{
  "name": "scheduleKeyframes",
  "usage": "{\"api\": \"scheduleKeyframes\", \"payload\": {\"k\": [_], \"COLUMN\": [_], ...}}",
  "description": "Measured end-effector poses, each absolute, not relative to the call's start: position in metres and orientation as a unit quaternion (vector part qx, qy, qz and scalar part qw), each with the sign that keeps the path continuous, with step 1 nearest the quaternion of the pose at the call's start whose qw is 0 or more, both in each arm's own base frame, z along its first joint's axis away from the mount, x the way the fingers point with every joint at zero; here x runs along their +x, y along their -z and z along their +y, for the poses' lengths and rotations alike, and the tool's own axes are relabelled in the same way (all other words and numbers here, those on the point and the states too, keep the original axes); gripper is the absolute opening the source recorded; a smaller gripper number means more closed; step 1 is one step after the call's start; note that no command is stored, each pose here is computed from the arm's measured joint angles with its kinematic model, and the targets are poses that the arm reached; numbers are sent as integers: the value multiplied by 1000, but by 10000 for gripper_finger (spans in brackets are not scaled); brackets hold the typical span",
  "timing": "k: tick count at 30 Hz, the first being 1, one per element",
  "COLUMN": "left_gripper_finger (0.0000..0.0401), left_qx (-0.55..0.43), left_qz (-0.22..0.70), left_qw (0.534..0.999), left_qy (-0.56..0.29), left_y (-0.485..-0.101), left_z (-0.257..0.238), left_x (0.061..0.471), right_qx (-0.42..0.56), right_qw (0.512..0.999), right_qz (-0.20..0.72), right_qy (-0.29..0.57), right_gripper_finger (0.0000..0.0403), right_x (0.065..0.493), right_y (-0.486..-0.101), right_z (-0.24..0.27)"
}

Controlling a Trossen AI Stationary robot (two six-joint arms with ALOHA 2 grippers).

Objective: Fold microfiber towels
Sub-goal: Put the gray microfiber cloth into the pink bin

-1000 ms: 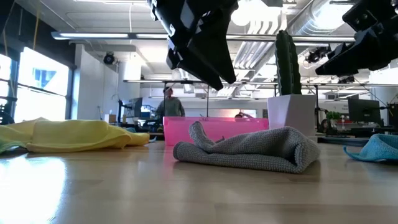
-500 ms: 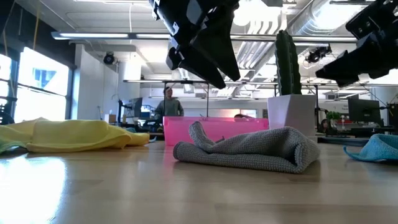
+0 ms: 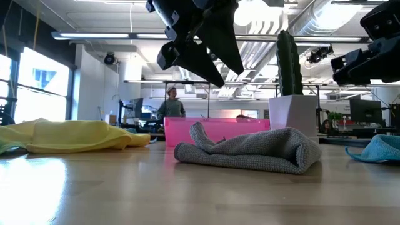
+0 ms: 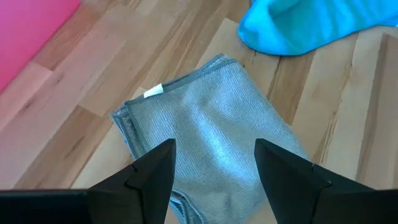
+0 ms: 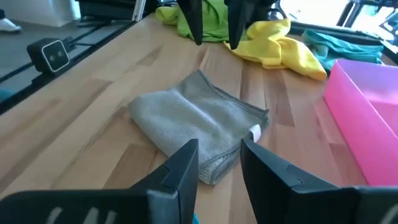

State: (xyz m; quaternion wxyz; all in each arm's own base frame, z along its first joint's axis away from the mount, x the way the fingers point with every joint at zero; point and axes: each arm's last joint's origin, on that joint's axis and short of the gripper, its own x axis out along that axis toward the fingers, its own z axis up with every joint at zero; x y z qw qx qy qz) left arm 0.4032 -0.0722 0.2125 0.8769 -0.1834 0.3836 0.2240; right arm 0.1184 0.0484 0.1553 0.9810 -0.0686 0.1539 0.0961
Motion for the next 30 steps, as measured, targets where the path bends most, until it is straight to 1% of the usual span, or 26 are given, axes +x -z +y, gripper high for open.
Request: {"api": "scheduleKeyframes", "payload": {"k": [6,11,17,20,24,27,30], "left_gripper_finger": [209,209,212,226,258,282,298], "left_qx": [-178,-191,-204,-229,-260,-277,-289], "left_qz": [373,374,383,377,371,355,342], "left_qw": [880,877,857,848,833,835,832], "left_qy": [-235,-233,-279,-293,-316,-317,-327], "left_y": [-212,-207,-200,-191,-177,-169,-162], "left_z": [-84,-97,-102,-100,-95,-90,-78], "left_x": [401,400,391,388,383,383,384], "right_qx": [-101,-99,-103,-103,-103,-103,-103], "right_qw": [978,978,978,978,978,978,978], "right_qz": [151,151,150,150,150,150,150], "right_qy": [-101,-101,-101,-101,-101,-101,-101], "right_gripper_finger": [114,114,114,114,114,114,114], "right_x": [118,118,118,118,118,118,118], "right_y": [-155,-155,-155,-155,-155,-155,-155], "right_z": [48,48,48,48,48,48,48]}}
